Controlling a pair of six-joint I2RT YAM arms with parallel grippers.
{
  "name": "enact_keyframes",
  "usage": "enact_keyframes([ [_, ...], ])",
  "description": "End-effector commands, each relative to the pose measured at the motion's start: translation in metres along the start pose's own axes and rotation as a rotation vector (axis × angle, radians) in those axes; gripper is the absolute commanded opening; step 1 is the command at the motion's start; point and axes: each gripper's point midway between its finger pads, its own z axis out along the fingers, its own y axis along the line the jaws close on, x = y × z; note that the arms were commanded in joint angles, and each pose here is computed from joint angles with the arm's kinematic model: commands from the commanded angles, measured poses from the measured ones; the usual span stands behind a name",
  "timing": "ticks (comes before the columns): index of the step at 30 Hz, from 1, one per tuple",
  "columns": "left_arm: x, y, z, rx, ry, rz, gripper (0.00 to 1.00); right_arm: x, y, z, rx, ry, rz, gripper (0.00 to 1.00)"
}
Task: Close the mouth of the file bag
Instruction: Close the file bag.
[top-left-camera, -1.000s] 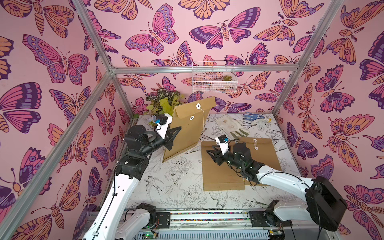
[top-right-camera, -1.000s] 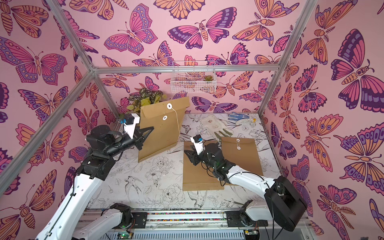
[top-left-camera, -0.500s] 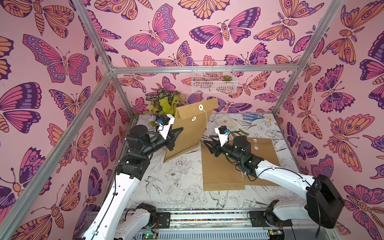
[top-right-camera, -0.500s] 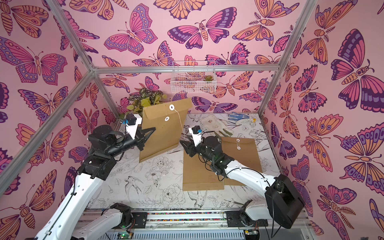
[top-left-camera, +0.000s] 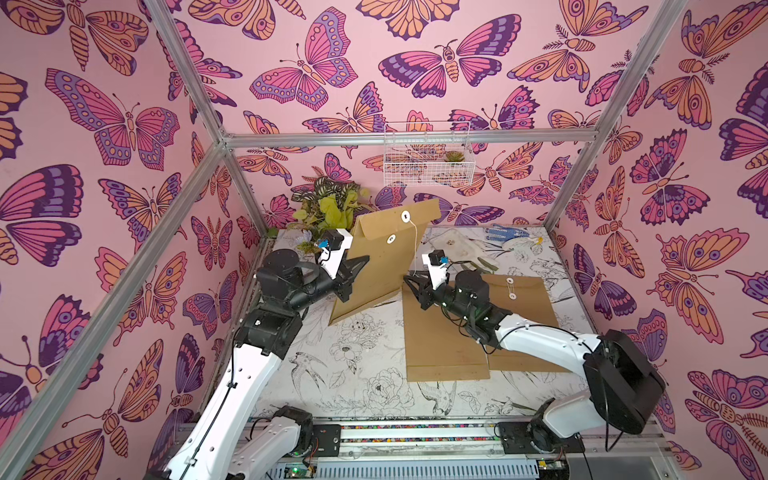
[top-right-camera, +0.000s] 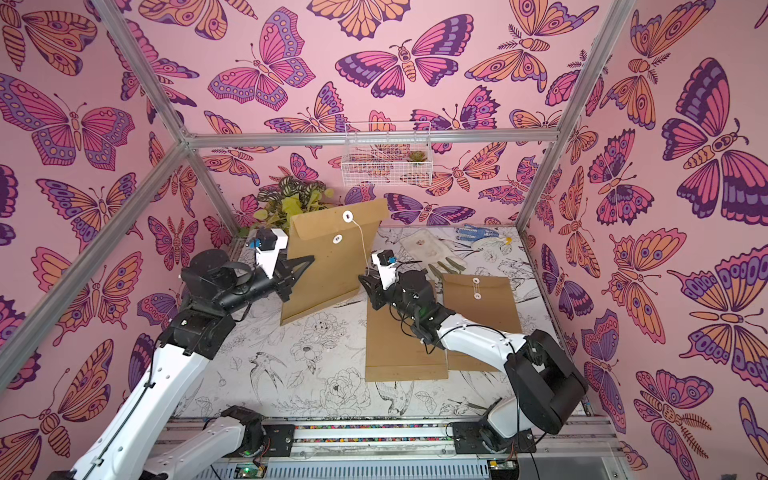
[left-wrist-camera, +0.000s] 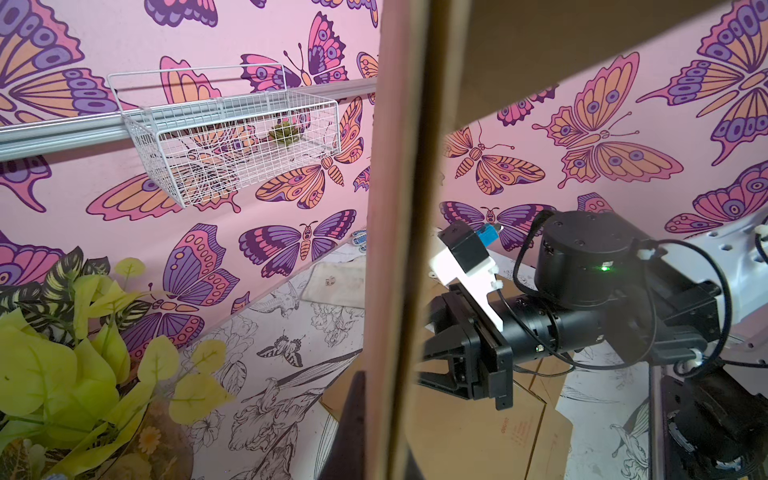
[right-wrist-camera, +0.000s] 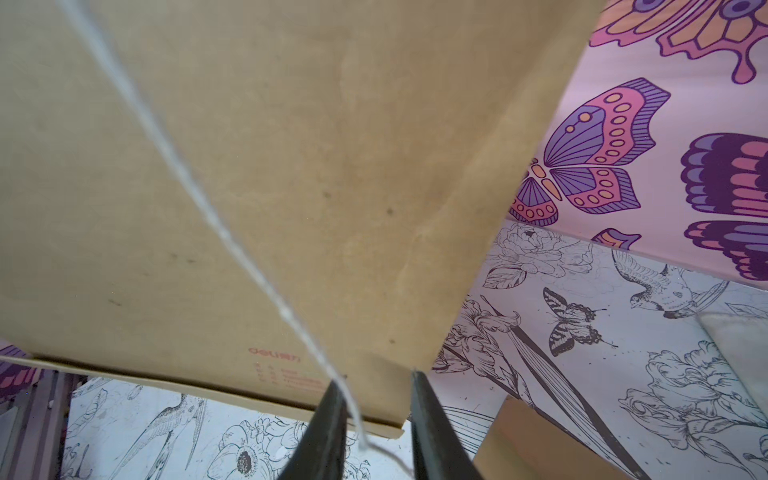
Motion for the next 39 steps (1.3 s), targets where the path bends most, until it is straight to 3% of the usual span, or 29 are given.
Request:
enact_keyframes([
  [1,-0.018,-0.002,-0.001,0.009,-0.047,0.021,0.0,-0.003,0.002,0.002,-0.019,-0.041,0.022,0.24],
  [16,-0.021,-0.001,-0.003,-0.002,-0.054,0.012,0.0,0.015,-0.007,0.003,0.012,-0.021,0.015,0.16],
  [22,-0.021,0.002,-0.001,-0.013,-0.049,-0.01,0.0,0.014,-0.005,0.002,0.016,-0.017,-0.02,0.04],
  [24,-0.019,0.004,0.0,-0.021,-0.043,-0.036,0.0,0.013,0.002,0.0,0.027,-0.01,-0.064,0.0],
  [34,0.011,0.011,0.015,-0.019,0.047,-0.174,0.0,0.032,0.069,-0.001,0.09,0.177,-0.495,0.0],
  [39,0.018,0.002,0.018,0.046,0.072,-0.199,0.0,0.033,0.102,0.005,0.064,0.225,-0.649,0.0],
])
